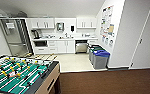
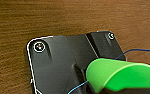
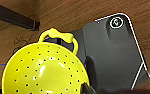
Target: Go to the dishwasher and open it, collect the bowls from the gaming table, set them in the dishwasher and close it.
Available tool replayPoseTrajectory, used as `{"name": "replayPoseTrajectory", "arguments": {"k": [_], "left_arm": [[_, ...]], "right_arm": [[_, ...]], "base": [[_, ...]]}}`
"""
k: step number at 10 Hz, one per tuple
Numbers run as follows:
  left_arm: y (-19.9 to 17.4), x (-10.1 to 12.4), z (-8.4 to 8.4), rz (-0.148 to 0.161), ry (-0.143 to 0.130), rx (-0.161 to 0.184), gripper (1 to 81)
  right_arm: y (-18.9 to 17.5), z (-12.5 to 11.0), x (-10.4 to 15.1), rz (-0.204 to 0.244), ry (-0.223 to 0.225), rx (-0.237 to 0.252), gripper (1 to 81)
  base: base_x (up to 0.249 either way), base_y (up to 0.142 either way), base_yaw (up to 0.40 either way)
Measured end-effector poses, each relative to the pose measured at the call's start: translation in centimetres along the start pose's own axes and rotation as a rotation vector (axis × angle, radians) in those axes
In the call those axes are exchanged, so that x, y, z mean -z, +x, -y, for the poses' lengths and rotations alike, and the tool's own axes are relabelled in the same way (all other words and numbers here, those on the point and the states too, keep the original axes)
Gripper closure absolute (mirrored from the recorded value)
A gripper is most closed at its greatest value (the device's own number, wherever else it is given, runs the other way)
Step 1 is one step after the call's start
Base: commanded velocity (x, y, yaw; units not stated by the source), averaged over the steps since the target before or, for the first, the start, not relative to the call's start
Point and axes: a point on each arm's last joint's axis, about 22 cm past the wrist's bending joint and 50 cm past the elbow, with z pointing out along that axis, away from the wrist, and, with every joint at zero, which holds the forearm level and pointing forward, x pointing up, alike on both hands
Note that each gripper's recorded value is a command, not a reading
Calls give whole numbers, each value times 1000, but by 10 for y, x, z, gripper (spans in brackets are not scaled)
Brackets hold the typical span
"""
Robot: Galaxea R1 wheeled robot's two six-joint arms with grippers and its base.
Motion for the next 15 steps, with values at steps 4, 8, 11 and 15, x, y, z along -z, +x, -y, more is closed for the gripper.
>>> {"name": "replayPoseTrajectory", "arguments": {"k": [4, 8, 11, 15], "left_arm": [[-1, -9, -9, -1, -5, 4, 811], [-2, -8, -8, 0, -2, 4, 811], [-2, -7, -7, 0, -2, 4, 811], [-7, 8, 18, 8, 31, 1, 811]], "right_arm": [[0, -6, -1, 0, -20, 4, 811], [-1, -2, -4, 0, -21, 4, 811], [-1, -4, -3, 0, -23, 5, 811], [6, -47, 18, -6, -80, 15, 811]], "base": [[135, 0, 0], [149, 0, 0], [153, 0, 0], [153, 0, 0]]}}
